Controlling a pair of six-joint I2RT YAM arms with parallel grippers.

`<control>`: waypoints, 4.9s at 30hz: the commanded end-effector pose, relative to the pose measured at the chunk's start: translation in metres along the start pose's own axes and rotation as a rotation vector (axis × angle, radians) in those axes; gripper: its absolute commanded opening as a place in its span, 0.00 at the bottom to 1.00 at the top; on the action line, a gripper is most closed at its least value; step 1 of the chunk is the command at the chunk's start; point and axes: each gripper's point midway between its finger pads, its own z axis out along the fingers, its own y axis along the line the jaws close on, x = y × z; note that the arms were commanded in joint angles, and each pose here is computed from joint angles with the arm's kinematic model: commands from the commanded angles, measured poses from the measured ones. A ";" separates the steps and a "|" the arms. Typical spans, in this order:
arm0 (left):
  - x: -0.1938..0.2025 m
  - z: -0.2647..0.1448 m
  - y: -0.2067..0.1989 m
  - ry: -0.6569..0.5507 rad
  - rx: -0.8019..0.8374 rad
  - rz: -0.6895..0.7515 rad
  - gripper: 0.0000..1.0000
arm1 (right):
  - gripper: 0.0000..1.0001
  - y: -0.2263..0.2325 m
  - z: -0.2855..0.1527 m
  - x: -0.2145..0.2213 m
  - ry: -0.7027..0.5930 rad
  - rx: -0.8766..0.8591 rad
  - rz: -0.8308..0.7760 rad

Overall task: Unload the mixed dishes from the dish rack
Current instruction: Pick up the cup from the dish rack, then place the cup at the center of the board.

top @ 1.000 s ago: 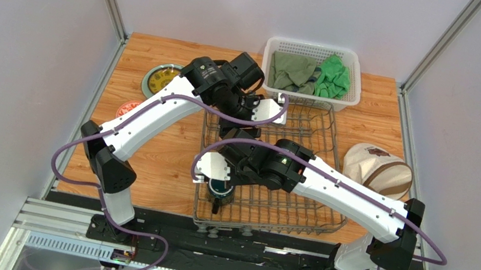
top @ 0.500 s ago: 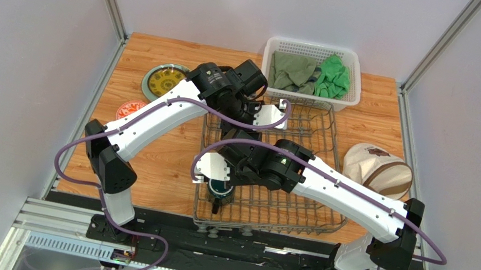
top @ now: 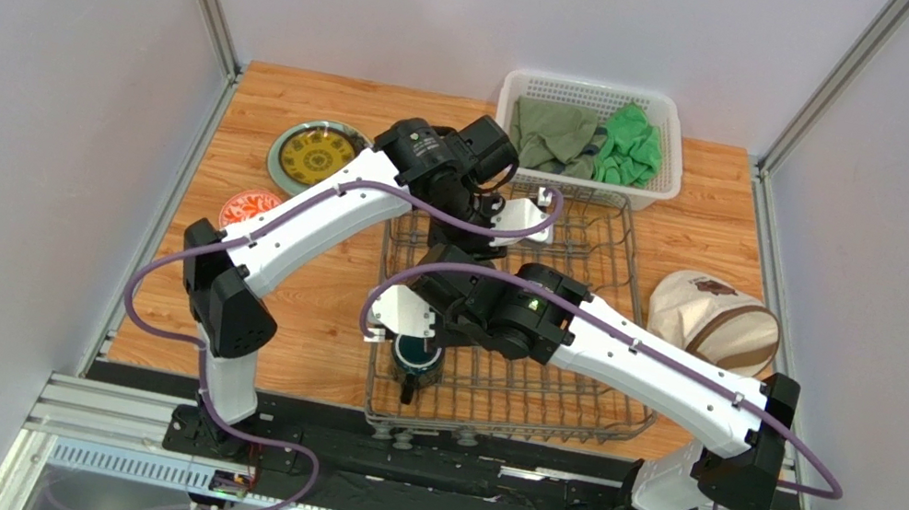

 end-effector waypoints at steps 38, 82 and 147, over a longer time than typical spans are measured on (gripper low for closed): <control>0.024 -0.041 0.028 0.010 -0.109 -0.025 0.00 | 0.67 -0.049 -0.048 0.032 -0.021 0.310 0.194; 0.232 -0.046 0.145 0.109 -0.193 -0.834 0.00 | 0.66 -0.051 0.025 0.096 -0.060 0.254 0.590; 0.216 -0.079 0.153 0.014 -0.339 -0.806 0.83 | 0.65 0.013 0.041 0.034 -0.218 -0.141 0.709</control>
